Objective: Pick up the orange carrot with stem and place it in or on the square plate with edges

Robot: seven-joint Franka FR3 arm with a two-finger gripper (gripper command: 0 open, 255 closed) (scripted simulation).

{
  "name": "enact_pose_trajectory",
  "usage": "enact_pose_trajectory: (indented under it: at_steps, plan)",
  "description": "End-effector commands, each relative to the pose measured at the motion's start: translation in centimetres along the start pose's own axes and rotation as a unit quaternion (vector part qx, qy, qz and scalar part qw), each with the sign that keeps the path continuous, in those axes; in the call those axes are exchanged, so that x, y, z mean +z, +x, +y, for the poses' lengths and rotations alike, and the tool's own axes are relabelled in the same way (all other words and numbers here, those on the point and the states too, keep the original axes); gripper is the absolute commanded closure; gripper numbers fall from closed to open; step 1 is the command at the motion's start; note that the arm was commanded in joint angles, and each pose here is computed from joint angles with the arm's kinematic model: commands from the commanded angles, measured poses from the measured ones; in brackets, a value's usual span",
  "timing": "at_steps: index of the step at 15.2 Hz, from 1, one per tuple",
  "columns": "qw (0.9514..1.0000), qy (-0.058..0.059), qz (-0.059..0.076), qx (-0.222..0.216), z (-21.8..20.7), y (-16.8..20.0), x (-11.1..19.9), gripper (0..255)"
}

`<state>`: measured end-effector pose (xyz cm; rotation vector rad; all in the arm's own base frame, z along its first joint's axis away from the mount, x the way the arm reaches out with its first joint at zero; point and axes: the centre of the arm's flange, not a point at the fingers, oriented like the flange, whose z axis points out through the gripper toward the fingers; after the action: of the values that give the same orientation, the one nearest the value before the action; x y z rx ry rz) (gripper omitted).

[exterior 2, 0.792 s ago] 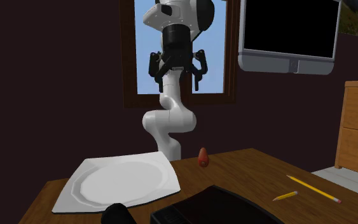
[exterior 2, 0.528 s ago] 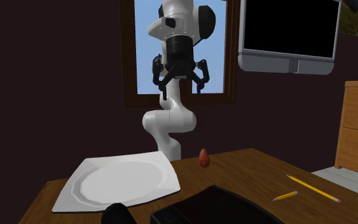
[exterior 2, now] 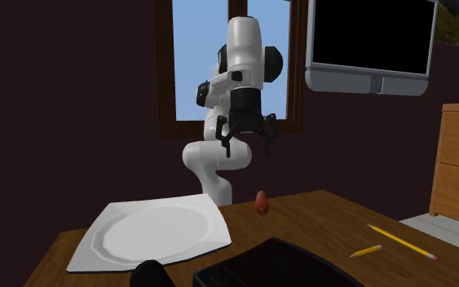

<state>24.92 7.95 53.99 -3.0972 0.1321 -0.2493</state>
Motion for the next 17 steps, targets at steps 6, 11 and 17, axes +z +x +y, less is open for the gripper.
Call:
enact_pose_trajectory:
  at_steps: [6,11,17]
  plan:
    - [0.9999,-0.006,-0.008,0.012,-2.7,-6.1,6.2,0]
    - [0.9998,-0.009,-0.012,0.016,-3.9,-8.6,9.6,0]
    - [0.9998,-0.009,-0.012,0.016,-3.8,-8.7,12.6,0]
